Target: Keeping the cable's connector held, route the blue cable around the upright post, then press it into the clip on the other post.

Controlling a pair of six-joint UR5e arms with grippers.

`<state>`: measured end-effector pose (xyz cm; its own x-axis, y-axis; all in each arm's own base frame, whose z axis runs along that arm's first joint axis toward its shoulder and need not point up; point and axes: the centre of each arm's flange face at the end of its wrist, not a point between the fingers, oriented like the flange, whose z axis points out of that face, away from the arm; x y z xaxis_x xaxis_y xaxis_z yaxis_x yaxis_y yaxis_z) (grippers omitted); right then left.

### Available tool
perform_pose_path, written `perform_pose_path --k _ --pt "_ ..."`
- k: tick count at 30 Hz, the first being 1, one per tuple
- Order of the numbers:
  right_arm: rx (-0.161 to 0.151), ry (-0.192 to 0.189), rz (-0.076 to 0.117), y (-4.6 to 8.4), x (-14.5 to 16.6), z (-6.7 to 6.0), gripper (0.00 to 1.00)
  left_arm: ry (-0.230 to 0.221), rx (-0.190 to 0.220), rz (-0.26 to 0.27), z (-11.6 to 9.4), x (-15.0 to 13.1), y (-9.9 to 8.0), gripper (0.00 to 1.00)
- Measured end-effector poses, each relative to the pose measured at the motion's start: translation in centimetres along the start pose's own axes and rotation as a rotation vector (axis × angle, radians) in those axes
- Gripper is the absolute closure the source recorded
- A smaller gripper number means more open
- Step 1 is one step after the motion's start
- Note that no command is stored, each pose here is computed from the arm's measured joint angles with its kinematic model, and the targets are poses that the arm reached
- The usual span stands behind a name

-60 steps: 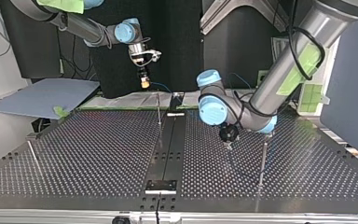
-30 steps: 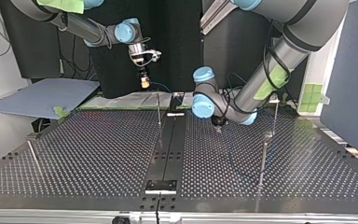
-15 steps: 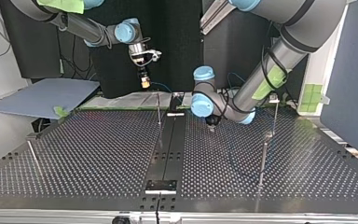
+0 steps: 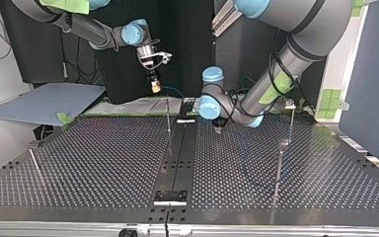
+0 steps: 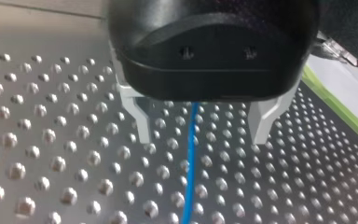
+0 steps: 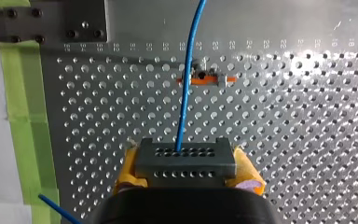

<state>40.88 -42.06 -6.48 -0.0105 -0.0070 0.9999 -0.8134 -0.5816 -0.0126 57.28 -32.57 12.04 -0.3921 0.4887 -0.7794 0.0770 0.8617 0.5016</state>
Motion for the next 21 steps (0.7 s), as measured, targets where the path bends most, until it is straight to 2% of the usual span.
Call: perform_pose_path --k 7,16,21 --pt "0.017 0.001 0.000 -0.3 0.0 0.0 1.00 -0.008 0.040 0.006 -0.7 0.1 -1.7 0.00" --pt "0.020 -0.005 0.000 -0.4 0.0 -0.1 1.00 0.032 0.141 0.051 -1.4 3.0 -5.8 0.00" --pt "0.004 -0.022 0.001 -0.3 -0.2 -0.3 1.00 0.038 0.210 0.075 -2.8 3.3 -7.8 0.00"
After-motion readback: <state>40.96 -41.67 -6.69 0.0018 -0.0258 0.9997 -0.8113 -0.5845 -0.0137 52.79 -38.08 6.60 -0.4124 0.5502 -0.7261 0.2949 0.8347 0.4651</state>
